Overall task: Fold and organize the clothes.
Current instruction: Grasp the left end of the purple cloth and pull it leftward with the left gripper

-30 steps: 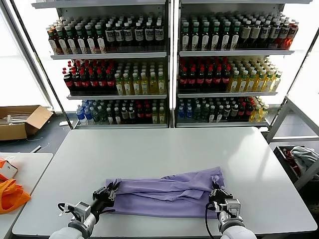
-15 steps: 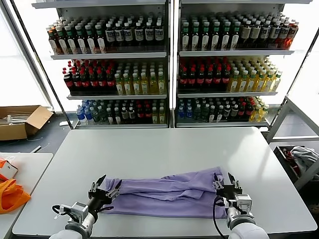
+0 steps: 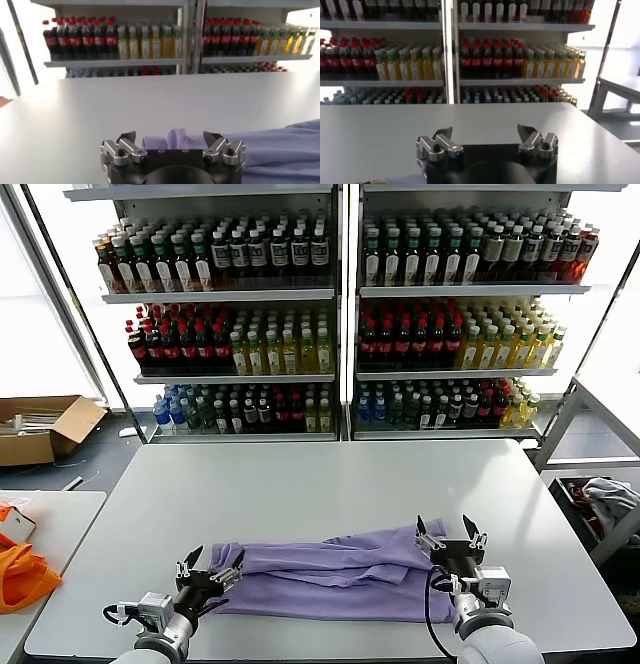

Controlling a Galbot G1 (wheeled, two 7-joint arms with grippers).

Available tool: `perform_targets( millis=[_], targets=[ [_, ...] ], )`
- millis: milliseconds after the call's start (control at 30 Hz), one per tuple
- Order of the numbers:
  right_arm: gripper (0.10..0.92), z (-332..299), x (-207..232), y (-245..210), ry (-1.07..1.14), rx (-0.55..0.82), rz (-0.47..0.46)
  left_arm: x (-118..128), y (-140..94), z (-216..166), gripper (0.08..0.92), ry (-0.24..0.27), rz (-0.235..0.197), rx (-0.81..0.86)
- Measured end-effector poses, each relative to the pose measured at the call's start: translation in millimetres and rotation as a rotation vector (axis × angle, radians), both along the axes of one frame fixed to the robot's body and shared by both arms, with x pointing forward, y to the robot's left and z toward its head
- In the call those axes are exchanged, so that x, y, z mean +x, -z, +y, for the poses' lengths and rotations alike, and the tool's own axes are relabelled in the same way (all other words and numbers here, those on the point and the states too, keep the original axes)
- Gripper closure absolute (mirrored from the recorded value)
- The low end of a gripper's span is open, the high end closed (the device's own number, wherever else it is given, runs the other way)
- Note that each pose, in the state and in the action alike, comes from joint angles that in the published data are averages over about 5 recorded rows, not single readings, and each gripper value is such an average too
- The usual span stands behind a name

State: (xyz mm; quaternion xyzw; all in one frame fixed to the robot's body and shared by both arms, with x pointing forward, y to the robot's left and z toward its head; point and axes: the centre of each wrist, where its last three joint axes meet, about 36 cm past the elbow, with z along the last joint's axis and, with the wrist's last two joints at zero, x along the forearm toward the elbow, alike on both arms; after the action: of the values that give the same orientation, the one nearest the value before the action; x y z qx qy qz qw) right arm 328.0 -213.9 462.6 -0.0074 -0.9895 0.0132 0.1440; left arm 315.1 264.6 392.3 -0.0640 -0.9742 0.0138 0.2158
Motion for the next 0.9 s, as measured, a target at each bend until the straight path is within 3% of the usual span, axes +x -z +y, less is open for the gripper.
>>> perform_targets(
  millis=[167,267,567,900],
  targets=[
    [0.2,3.3,-1.3,-1.1,-0.013,0.004,-0.003,1.1,8.4,3.5,0.185,-0.02,0.028,-0.025],
    [0.2,4.2,-2.8,-1.3,-0.018,0.007,-0.006,1.7,13.7,5.7,0.239,-0.028,0.047,-0.03],
    [0.2,3.3,-5.9,-2.0,-0.016,0.011,-0.014,0.5,24.6,10.1,0.499,-0.029,0.081,-0.031],
    [0.2,-0.2,-2.4,-7.9,-0.013,0.007,-0.028,-5.1,29.3,12.4,0.776,-0.014,0.076,-0.019]
  ],
)
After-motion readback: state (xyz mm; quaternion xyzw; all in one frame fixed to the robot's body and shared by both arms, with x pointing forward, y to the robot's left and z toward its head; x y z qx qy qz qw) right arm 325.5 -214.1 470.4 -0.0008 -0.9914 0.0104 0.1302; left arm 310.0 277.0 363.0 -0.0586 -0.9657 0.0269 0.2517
